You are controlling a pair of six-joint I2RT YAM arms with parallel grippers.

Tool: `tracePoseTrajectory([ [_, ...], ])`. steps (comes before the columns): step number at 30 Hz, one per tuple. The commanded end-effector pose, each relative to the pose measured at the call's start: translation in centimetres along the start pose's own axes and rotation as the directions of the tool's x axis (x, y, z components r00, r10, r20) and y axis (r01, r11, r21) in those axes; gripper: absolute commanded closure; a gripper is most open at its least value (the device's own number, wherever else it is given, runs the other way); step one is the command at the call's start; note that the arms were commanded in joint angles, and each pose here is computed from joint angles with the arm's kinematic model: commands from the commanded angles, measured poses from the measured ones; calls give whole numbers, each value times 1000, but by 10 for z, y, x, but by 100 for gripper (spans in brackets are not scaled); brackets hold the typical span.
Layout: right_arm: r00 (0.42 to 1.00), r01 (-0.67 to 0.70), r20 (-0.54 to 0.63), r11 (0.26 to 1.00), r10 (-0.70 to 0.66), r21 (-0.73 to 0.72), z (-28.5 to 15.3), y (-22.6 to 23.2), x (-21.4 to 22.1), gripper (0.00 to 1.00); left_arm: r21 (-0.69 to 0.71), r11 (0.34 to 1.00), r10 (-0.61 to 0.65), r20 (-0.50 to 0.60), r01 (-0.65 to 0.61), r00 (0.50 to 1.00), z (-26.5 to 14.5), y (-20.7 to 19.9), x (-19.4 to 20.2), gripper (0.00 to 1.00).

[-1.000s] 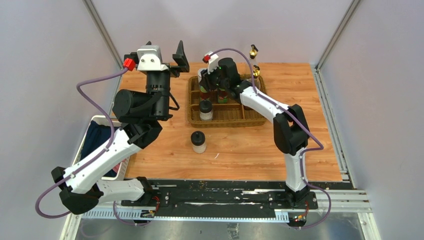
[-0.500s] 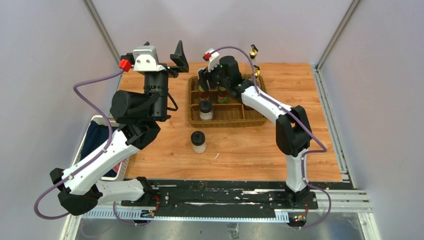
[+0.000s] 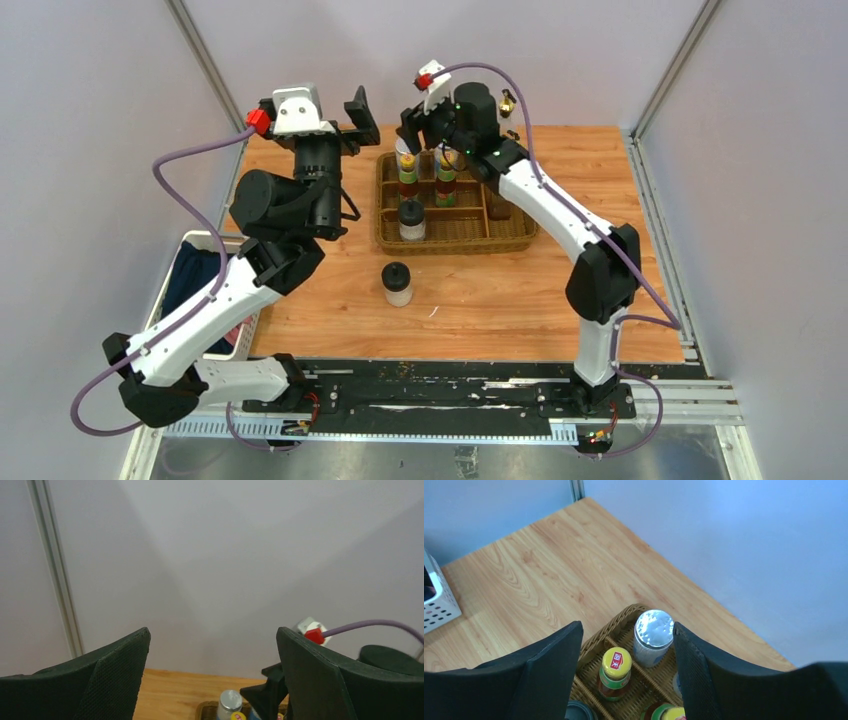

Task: Organize the condiment bottles
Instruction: Place the bottle in the storage box.

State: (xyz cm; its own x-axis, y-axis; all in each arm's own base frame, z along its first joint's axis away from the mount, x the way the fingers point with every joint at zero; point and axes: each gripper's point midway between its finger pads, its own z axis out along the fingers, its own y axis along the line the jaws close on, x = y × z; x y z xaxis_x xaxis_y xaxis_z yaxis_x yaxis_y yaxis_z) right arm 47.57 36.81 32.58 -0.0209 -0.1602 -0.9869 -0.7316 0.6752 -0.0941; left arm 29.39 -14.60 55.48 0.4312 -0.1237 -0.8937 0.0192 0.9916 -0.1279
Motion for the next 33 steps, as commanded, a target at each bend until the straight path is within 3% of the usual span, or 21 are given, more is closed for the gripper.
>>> tracePoseTrajectory([
  [1, 993, 55, 100, 995, -64, 87, -45, -23, -68, 29, -78, 997, 7, -80, -13, 997, 3, 7, 23, 0],
  [9, 983, 105, 113, 949, -144, 297, -132, -72, -110, 27, -56, 998, -2, -236, -12, 972, 9, 5, 91, 0],
  [18, 987, 70, 90, 861, -132, 504, -224, -119, -131, 24, 2, 1000, 27, -440, -29, 897, -32, 6, 190, 0],
  [24, 995, 59, 32, 820, -94, 570, -250, -126, -128, 20, 24, 1000, 6, -599, 10, 801, -79, 11, 240, 0],
  [33, 999, 37, -14, 794, -36, 607, -262, -127, -105, 19, 108, 994, 65, -706, 16, 706, -134, 13, 248, 0],
])
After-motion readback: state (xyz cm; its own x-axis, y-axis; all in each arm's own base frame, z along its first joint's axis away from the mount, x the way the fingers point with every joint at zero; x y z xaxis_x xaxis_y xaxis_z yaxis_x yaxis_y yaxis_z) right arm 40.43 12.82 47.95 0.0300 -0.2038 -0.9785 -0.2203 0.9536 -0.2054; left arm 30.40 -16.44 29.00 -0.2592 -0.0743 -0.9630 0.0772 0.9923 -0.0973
